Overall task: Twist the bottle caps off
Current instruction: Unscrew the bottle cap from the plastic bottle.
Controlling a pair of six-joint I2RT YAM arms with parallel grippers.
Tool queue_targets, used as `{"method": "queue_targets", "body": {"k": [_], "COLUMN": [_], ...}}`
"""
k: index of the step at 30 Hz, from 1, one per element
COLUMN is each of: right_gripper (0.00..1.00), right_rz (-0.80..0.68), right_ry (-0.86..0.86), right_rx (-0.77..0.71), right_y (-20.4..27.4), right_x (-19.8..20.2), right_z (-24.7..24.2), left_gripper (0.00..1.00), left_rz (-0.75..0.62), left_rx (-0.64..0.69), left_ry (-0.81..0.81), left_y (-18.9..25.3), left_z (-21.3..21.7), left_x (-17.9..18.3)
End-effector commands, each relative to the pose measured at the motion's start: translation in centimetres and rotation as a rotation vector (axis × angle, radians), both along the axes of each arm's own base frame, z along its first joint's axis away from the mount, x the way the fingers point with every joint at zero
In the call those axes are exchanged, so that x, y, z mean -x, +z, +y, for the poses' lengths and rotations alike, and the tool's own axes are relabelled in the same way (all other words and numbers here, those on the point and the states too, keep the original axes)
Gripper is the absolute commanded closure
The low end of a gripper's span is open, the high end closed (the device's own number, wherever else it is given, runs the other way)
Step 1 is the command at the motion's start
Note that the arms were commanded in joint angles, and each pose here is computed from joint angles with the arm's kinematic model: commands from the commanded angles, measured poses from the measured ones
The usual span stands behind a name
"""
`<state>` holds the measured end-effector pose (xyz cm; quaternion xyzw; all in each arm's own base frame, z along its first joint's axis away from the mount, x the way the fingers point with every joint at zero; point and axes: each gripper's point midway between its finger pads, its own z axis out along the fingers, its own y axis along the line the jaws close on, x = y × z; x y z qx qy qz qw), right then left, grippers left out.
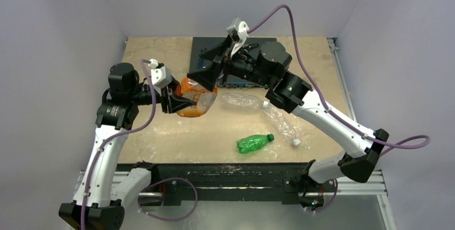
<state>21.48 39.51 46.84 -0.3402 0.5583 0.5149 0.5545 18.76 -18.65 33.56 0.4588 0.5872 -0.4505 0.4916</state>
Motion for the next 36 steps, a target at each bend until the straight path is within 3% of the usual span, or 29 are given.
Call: {"method": "queue_targets", "body": {"k": [1, 6, 11, 18, 27, 34, 36], "right_gripper": [0.06, 0.06, 0.12, 0.29, 0.31, 0.53, 0.54], "right_rz": [0.062, 0.161, 0.204, 0.191, 0.202, 0.191, 0.189], "right_ry": [-0.355, -0.564, -0.56, -0.507, -0.466, -0.457, -0.454], "right_rx": [0.016, 0.078, 0.016, -0.029, -0.054, -0.068, -0.068], "right_y": [1.0, -0.4, 0.0, 1.6, 1.9, 2.3, 2.3], "right_x": [-5.0, -7.2, -6.9, -6.8, -7.3, -7.3, -7.3], "right_z": [-2.7, -3.2, -2.2, -0.5, 1.5, 1.8, 1.8], "left_gripper": [1.0, 1.0, 1.0, 1.0, 1.0, 1.0, 1.0], "left_rz": [-0.179, -0.263, -0.246, -0.201, -0.183, -0.162, -0.153], "left_rx": [-0.035, 0.022, 0.052, 0.048, 0.047, 0.028, 0.027], "left_ry": [0.309, 0.543, 0.598, 0.62, 0.58, 0.533, 0.516], "left_y": [1.5, 3.0, 2.6, 2.0, 1.4, 0.5, 0.2], "left_z": [2.0, 4.2, 4.7, 4.9, 4.3, 3.8, 3.6], "left_x": [-4.6, -6.9, -7.4, -7.9, -7.4, -6.7, -6.4]}}
